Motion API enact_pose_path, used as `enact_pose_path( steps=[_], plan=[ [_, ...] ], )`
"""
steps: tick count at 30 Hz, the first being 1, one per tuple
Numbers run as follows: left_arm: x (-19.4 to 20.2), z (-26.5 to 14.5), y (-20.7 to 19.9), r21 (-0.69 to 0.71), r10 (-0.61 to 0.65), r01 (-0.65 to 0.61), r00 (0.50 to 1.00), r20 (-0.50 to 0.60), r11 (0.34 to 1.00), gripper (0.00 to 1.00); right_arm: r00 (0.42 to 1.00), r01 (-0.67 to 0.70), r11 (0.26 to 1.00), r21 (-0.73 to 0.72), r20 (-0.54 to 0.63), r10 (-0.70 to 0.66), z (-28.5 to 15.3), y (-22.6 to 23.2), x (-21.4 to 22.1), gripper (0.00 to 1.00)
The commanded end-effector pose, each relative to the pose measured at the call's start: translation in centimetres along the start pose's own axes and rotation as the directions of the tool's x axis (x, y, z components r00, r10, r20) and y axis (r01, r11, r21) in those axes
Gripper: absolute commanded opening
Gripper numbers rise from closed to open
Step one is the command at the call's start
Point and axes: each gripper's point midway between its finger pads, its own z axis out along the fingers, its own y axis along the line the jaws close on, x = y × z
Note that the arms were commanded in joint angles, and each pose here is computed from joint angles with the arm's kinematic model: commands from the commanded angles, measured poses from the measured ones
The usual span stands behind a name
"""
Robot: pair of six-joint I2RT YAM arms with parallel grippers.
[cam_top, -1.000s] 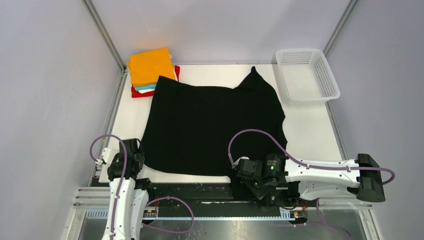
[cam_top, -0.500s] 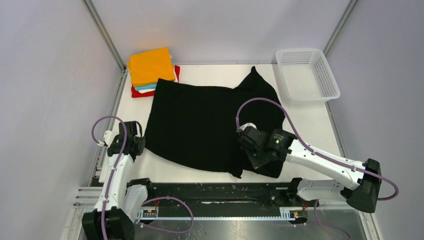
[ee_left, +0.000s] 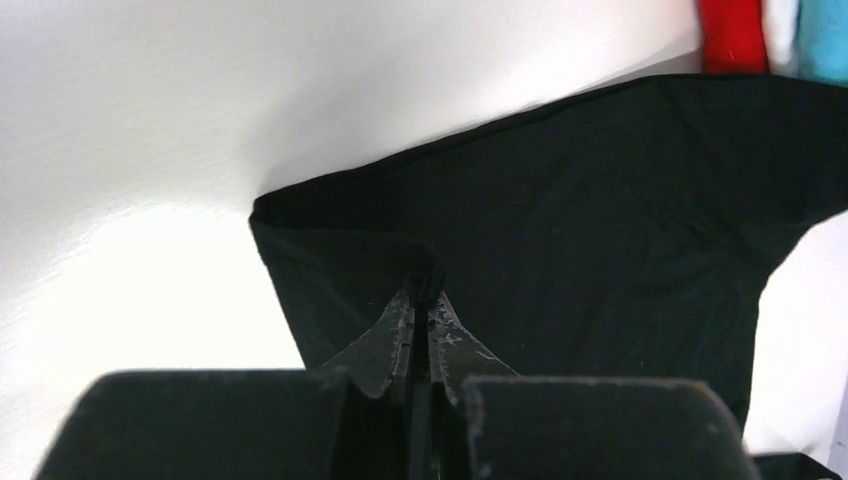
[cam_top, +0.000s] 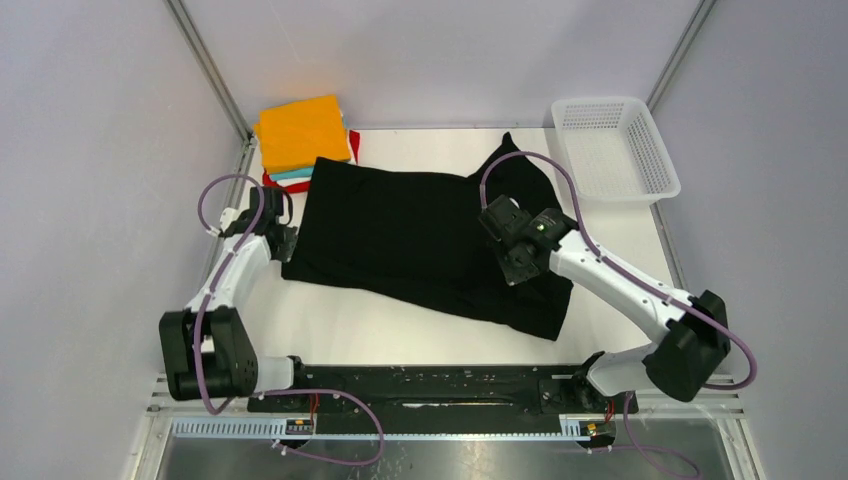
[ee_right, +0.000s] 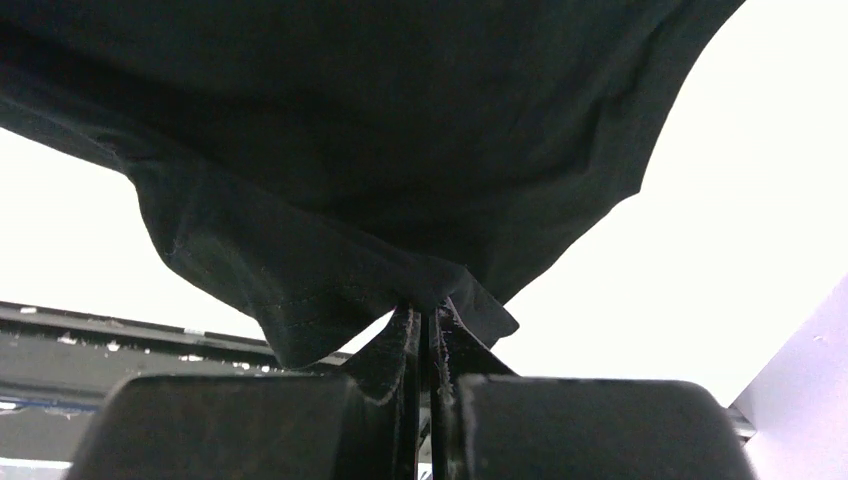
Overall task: Fold and stack the t-shirts
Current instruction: Fold the flattened tshirt in 1/3 of the way
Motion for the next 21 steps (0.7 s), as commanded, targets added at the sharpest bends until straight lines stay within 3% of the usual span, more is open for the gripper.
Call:
enact_pose_path(
  steps=[1, 10, 11, 12, 13, 15, 16, 18, 21],
  plan=[
    [-1.4, 1.3, -2.7, -0.007, -0.007, 0.007, 0.999, 0.043, 1.0, 0.0, 0.999, 0.024, 0.999, 0.03, 0.047, -0.025, 0.5, -1.6, -4.1, 0.0],
    [-1.8, 5.7, -7.6, -0.095, 0.107, -0.103, 0.994, 0.034, 0.99, 0.0, 0.992, 0.123, 0.99, 0.068, -0.049, -0.12, 4.3, -4.5, -9.7, 0.04],
    [-1.9, 6.1, -7.9, -0.112, 0.119, -0.115, 0.992, 0.034, 0.987, 0.04, 0.988, 0.142, 0.986, 0.084, -0.079, -0.135, 5.4, -4.9, -10.3, 0.05],
    [-1.9, 6.6, -8.0, -0.129, 0.136, -0.131, 0.99, 0.031, 0.983, 0.18, 0.985, 0.15, 0.984, 0.096, -0.097, -0.141, 6.4, -5.4, -10.9, 0.07],
    [-2.1, 6.9, -8.3, -0.14, 0.153, -0.147, 0.988, 0.031, 0.979, 0.41, 0.984, 0.155, 0.982, 0.104, -0.102, -0.144, 7.1, -5.9, -11.9, 0.12],
    [-2.2, 7.4, -8.8, -0.156, 0.171, -0.166, 0.985, 0.018, 0.974, 0.76, 0.984, 0.153, 0.979, 0.135, -0.113, -0.138, 8.7, -7.1, -13.9, 0.49],
    [-2.3, 7.3, -9.1, -0.156, 0.173, -0.169, 0.985, 0.012, 0.973, 0.85, 0.987, 0.137, 0.98, 0.147, -0.104, -0.123, 9.2, -7.6, -15.2, 0.55],
    [-2.8, 6.6, -10.0, -0.132, 0.176, -0.173, 0.984, 0.016, 0.976, 0.98, 0.998, 0.065, 0.981, 0.181, -0.014, -0.063, 9.5, -8.4, -18.7, 0.64],
    [-3.2, 4.9, -11.1, -0.072, 0.182, -0.18, 0.983, 0.016, 0.981, 0.99, 0.993, -0.088, 0.971, 0.224, 0.095, 0.068, 8.2, -9.4, -21.6, 0.69]
  ],
)
